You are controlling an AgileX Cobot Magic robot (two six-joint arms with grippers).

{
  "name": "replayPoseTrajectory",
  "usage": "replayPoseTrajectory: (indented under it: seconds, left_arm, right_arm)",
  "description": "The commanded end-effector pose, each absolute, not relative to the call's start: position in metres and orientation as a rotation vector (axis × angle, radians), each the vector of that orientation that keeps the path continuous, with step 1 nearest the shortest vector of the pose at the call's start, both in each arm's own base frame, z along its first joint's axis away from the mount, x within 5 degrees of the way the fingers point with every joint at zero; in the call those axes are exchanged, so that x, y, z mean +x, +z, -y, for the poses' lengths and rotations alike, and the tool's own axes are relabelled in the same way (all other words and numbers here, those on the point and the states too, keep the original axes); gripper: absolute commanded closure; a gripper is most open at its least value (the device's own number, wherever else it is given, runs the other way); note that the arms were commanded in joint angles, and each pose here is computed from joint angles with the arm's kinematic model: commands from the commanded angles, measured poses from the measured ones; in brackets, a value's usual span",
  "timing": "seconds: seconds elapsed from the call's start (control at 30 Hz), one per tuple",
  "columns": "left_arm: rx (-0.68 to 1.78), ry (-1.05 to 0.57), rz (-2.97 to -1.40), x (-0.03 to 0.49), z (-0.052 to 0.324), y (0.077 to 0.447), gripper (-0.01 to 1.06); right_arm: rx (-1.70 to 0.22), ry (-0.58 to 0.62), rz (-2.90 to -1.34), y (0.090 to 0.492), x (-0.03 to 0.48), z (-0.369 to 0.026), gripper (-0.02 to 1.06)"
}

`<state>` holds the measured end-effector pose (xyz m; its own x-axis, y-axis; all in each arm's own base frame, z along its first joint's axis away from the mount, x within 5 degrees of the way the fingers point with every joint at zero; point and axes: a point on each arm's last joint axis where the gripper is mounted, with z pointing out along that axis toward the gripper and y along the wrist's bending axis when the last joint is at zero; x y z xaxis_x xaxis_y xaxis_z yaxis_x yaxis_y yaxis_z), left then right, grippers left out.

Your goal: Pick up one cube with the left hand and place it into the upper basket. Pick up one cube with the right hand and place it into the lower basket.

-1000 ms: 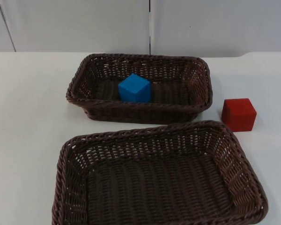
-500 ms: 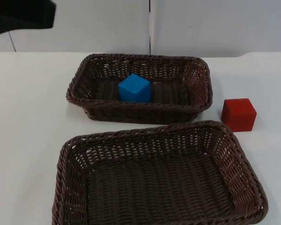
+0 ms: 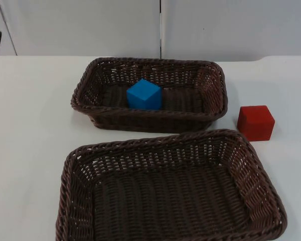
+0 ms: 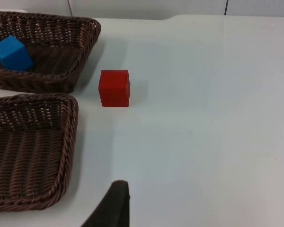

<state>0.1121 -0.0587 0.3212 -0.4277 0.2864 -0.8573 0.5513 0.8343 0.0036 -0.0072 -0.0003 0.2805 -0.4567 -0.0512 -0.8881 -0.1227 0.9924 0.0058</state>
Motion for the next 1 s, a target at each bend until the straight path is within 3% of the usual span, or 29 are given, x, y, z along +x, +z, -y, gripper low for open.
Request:
replayPoseTrajectory:
  seconds: [0.0, 0.47, 0.97]
  left_arm:
    - [0.543, -0.355, -2.046, 0.110, 0.056, 0.309, 0.22]
    - [0.502, -0.349, -1.941, 0.089, 0.047, 0.319, 0.22]
    - [0.507, -0.352, -1.931, 0.085, 0.047, 0.320, 0.22]
  right_arm:
    - [-0.125, 0.065, -2.045, 0.280, -0.007, 0.001, -0.01]
    - [-0.125, 0.065, -2.045, 0.280, -0.007, 0.001, -0.01]
    - [-0.125, 0.065, -2.045, 0.280, -0.007, 0.001, -0.01]
